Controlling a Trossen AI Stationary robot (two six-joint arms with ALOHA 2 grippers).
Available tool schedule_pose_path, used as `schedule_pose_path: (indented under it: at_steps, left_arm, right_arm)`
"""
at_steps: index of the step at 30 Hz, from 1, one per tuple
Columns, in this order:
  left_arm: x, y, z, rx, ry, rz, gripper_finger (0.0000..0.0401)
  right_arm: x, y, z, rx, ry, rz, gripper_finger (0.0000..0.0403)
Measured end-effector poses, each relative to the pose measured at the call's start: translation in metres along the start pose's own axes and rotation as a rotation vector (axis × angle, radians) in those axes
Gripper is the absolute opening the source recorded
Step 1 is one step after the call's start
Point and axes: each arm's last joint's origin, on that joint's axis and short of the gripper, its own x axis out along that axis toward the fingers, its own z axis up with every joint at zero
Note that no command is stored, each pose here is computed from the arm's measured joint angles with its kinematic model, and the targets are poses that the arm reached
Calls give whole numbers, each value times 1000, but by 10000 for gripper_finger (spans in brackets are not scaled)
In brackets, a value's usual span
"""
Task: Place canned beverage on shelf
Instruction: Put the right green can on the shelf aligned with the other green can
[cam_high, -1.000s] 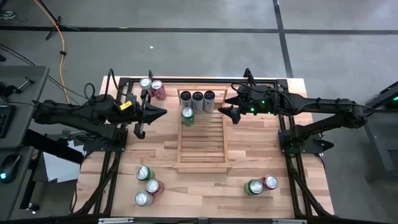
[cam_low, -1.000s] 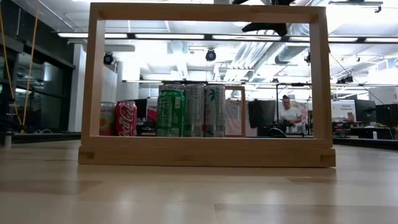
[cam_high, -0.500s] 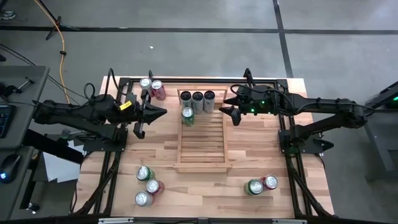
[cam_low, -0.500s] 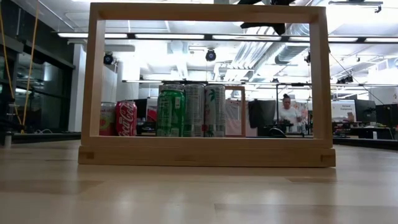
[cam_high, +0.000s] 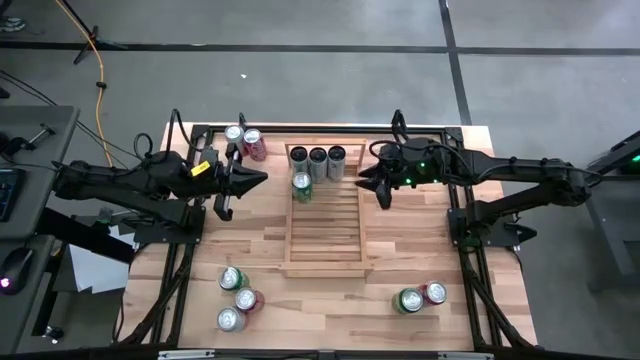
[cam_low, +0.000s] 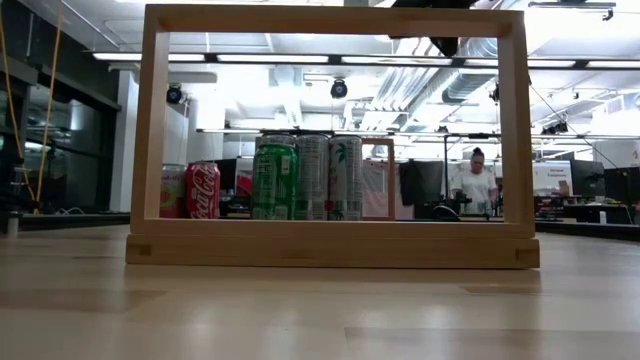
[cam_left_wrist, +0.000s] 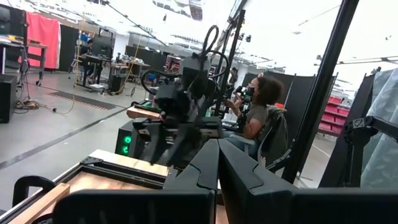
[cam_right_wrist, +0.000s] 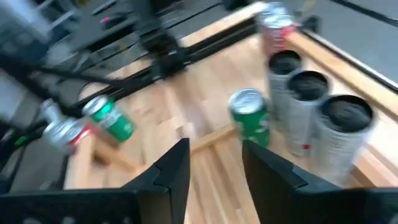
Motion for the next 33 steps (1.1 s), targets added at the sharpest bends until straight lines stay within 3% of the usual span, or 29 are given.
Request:
schedule_pose_path:
  at_steps: [10, 16, 20, 24, 33]
  left_arm:
    - [0, 0, 0, -75, -2, 15, 1]
    - [0, 1, 0, -48, -2, 18, 1]
    - [0, 3, 0, -31, -12, 89, 9]
    - [0, 3, 0, -5, -12, 99, 55]
    - [0, 5, -2, 27, 7, 149, 206]
  right_arm:
    - [-11, 5, -3, -118, 67, 177, 101]
    - [-11, 6, -2, -84, 58, 193, 101]
    - [-11, 7, 1, -52, 39, 200, 101]
    - [-11, 7, 3, -35, 18, 208, 101]
    - [-12, 9, 6, 46, -12, 215, 102]
